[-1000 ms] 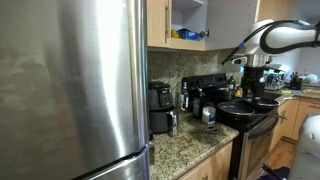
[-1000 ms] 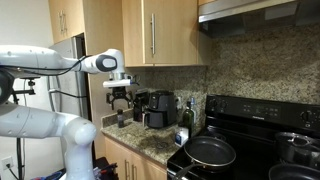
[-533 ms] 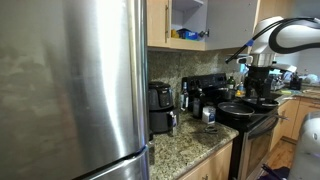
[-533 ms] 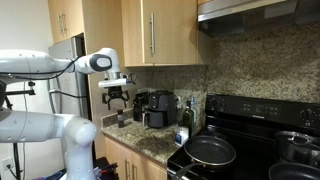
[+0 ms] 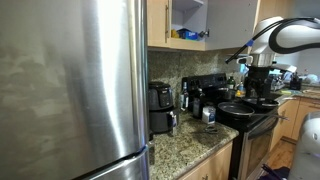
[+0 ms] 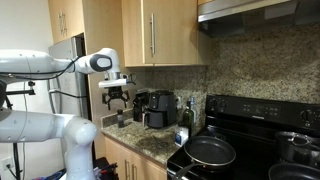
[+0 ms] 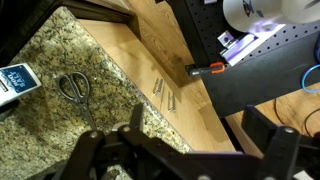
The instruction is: Move the object from the left to the right
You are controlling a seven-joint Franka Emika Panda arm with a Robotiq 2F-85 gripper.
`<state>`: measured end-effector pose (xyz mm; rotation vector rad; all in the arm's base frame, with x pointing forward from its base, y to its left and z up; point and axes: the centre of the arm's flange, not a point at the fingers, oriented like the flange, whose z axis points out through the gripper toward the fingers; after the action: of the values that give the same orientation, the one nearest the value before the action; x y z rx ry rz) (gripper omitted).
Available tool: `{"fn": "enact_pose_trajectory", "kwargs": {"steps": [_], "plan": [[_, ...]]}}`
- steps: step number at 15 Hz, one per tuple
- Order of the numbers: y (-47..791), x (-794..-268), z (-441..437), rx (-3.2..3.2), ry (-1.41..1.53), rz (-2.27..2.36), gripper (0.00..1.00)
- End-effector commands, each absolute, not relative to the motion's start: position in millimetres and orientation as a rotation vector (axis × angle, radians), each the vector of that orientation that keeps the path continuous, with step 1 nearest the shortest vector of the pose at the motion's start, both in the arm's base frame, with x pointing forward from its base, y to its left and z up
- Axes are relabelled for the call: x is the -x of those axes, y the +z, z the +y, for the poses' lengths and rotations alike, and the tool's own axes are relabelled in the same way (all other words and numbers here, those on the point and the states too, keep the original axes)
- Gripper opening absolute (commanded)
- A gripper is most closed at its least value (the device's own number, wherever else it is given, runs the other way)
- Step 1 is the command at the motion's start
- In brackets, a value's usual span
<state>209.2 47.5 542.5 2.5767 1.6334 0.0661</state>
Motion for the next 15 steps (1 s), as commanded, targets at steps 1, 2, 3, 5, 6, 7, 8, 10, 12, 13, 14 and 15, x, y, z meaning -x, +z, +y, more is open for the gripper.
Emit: {"fn": "enact_pose_trajectory", "kwargs": {"steps": [1,2,3,5,6,7,8,10,12,13,14,15], "plan": [[542.5,-209.2,47.5,-2.577,0.066,1.633,1.00],[542.5,-209.2,47.5,-2.577,0.066,1.633,1.00],[542.4,-209.2,47.5,-2.577,0.066,1.633,1.00],[514.5,-210.1,71.0,-2.476,-0.089,1.788,1.00],[506.0,-203.5,92.0,-2.433,-0.099,1.833,1.00],[500.5,-192.8,122.8,-2.378,-0.107,1.887,1.00],[497.3,-186.2,148.0,-2.323,-0.119,1.946,1.00],[506.3,-179.4,202.8,-2.168,-0.074,2.023,1.00],[521.7,-187.0,247.7,-2.117,0.097,2.026,1.00],[526.2,-195.0,260.6,-2.130,0.132,2.013,1.00],[526.4,-196.2,260.5,-2.095,0.132,2.021,1.00],[519.0,-168.8,237.4,-2.105,0.156,2.014,1.00]]}}
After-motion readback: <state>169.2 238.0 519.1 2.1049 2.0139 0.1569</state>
